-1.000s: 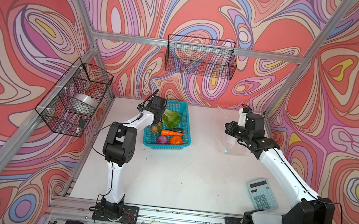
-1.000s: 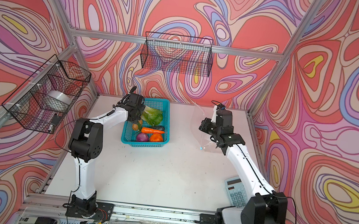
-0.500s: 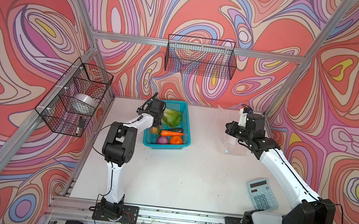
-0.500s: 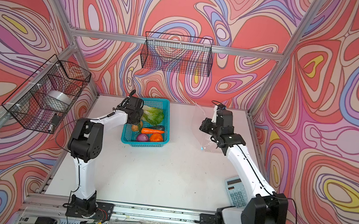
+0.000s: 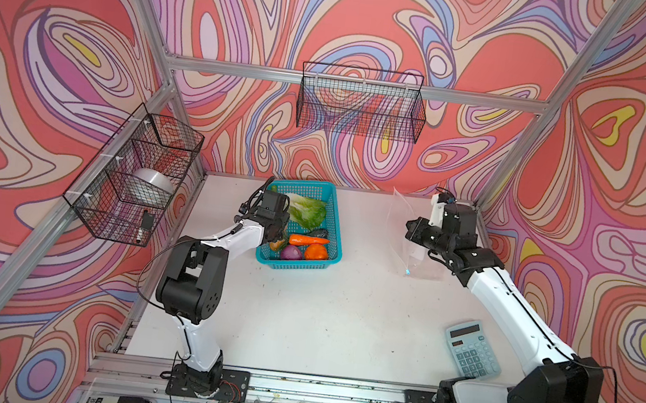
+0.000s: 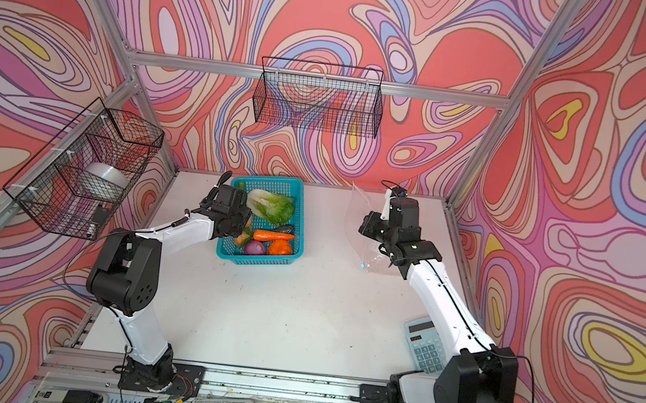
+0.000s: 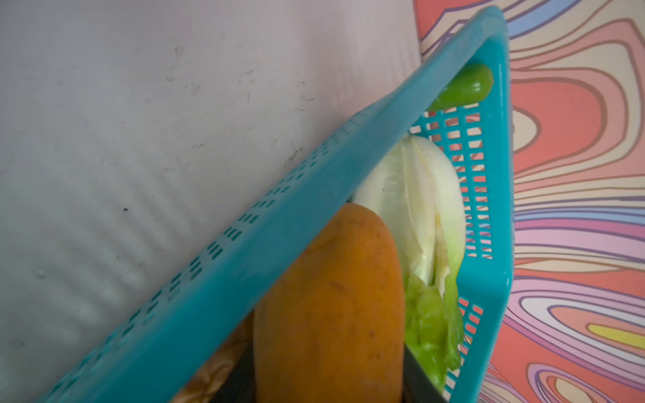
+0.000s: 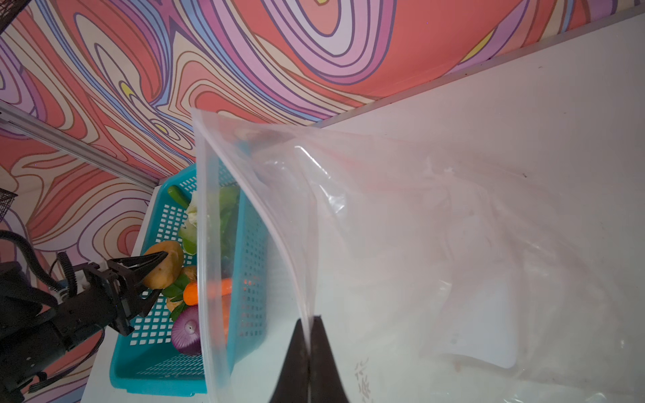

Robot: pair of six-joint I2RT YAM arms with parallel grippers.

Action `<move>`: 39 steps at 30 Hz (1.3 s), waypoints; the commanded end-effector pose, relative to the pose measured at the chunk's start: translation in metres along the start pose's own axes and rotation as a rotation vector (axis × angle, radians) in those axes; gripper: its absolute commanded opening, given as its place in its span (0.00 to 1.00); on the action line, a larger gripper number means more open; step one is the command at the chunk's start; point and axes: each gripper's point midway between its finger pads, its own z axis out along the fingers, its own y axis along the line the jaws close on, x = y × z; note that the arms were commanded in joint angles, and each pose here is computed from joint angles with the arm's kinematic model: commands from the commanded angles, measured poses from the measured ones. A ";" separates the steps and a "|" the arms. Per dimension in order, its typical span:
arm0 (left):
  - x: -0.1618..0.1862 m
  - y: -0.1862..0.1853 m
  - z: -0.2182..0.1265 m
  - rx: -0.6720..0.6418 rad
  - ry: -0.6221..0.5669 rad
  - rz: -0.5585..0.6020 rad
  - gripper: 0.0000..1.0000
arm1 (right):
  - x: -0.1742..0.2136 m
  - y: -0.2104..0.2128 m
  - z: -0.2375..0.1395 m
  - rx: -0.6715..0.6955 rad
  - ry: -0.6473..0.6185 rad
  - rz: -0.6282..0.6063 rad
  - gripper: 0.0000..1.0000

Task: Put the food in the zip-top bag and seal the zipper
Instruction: 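Grasp the yellow potato in the basket with the left gripper, then carry the potato to the bag mouth held by the right gripper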

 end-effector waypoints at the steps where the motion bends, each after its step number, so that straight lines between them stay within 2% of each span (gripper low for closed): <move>1: 0.007 -0.022 -0.021 0.111 0.060 0.048 0.43 | 0.006 0.000 0.005 -0.009 0.013 0.005 0.00; 4: 0.019 -0.039 -0.040 0.211 0.137 0.115 0.43 | 0.006 0.002 0.006 -0.021 0.013 0.012 0.00; 6: 0.035 -0.061 -0.056 0.338 0.225 0.179 0.43 | 0.005 0.004 0.007 -0.030 0.011 0.013 0.00; 10: 0.067 -0.088 -0.090 0.495 0.371 0.285 0.42 | 0.005 0.006 0.012 -0.041 0.022 0.014 0.00; 17: 0.133 -0.119 -0.157 0.685 0.486 0.550 0.42 | 0.008 0.019 0.020 -0.118 0.060 0.050 0.00; 23: 0.187 -0.149 -0.197 0.866 0.577 0.624 0.41 | 0.007 0.023 0.020 -0.133 0.058 0.059 0.00; 27: 0.225 -0.166 -0.202 0.912 0.650 0.643 0.41 | 0.005 0.026 0.017 -0.149 0.058 0.065 0.00; 32: 0.265 -0.184 -0.199 0.967 0.743 0.607 0.39 | 0.008 0.025 0.015 -0.146 0.059 0.069 0.00; 36: 0.289 -0.173 -0.174 0.858 0.748 0.670 0.38 | 0.007 0.024 0.010 -0.141 0.049 0.069 0.00; 39: 0.291 -0.157 -0.152 0.758 0.711 0.679 0.38 | 0.003 0.024 0.004 -0.133 0.031 0.061 0.00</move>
